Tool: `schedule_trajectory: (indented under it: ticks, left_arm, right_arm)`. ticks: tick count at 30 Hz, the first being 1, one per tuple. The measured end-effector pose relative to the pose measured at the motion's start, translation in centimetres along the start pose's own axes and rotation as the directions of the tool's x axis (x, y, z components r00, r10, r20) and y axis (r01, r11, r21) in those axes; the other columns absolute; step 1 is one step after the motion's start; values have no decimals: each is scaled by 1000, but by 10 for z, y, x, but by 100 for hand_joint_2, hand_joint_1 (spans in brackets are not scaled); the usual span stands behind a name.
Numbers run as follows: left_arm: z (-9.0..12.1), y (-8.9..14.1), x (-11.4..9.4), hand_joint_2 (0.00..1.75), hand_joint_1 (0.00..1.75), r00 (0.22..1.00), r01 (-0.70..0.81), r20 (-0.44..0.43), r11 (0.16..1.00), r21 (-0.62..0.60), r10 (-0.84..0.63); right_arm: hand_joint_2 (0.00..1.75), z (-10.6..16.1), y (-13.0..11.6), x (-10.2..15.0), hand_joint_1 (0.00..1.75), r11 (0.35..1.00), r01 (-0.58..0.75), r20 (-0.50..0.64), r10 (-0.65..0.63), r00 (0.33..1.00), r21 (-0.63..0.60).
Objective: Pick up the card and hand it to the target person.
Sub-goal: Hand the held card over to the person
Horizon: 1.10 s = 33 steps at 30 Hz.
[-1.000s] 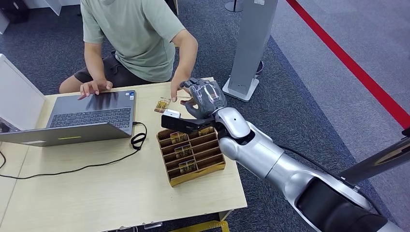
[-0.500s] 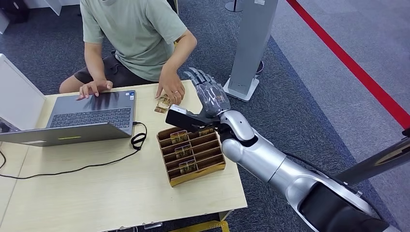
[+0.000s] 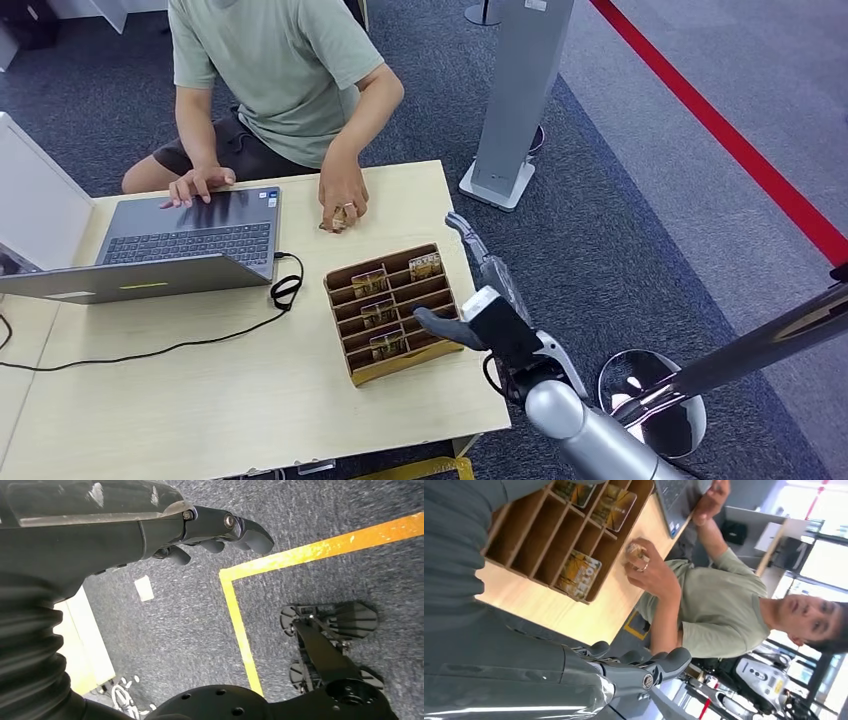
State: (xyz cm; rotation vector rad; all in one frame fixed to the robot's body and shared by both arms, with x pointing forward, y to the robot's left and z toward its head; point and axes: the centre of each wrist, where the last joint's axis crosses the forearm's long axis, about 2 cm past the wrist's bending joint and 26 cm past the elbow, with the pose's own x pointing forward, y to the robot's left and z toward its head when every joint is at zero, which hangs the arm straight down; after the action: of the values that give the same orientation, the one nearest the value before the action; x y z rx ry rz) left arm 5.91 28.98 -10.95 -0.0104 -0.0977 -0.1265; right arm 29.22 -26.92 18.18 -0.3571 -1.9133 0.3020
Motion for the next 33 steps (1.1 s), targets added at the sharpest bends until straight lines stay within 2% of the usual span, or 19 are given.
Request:
schedule_trajectory:
  ticks: [4,10,33]
  left_arm:
    - [0,0,0,175,0,1000,-1,3,1000,2,1]
    - [0,0,1,175,0,1000,-14,6,1000,7,14]
    - [0,1,2,175,0,999,-38,-8,999,12,38]
  right_arm:
    - [175,32,-3,-15,0,999,42,-28,-43,999,-6]
    - [175,55,2,-27,0,996,87,-60,-86,995,26]
    - [175,61,28,-37,0,989,123,-138,-112,984,78]
